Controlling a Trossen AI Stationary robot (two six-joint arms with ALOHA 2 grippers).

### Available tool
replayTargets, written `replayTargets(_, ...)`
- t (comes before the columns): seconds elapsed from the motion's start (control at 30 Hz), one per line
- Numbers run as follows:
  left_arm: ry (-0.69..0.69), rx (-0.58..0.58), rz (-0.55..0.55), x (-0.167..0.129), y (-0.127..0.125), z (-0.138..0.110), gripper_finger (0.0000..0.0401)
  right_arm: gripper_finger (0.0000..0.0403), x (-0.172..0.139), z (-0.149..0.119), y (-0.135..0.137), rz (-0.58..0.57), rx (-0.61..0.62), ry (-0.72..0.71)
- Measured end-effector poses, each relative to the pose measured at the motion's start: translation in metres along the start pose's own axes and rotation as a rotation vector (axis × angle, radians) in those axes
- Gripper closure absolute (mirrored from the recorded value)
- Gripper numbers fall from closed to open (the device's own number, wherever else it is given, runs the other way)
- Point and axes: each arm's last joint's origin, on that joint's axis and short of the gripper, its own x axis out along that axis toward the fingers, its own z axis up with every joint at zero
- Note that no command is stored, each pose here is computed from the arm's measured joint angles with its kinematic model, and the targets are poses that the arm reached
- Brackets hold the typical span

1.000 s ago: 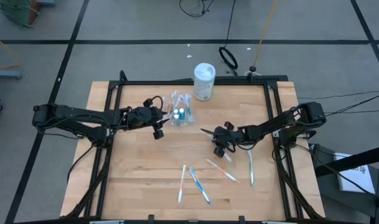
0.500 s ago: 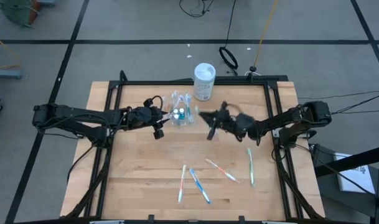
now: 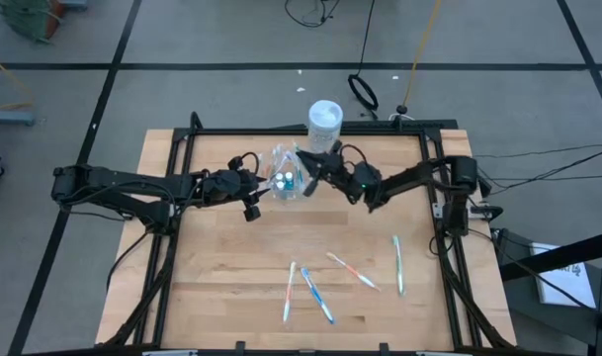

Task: Pick & Place toothbrushing station
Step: Put the green toothbrush into the transparent organizer

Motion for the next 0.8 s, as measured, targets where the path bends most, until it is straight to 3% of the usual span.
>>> replayTargets(0.27,0.000,0.000,0.000,0.000,0.000,0.000,0.0256,0.0401,0.026,-0.010,-0.005,-0.034,-0.007,-0.023)
replayTargets(0.57,0.000,0.000,0.000,0.000,0.000,0.000,0.0256,0.0401,0.014,-0.041,0.001,-0.022,-0.060,0.167)
replayTargets(0.8,-0.003,-0.001,0.001,0.000,0.000,0.000,0.0256,0.0401,0.000,-0.048,0.007,-0.110,-0.232,0.222)
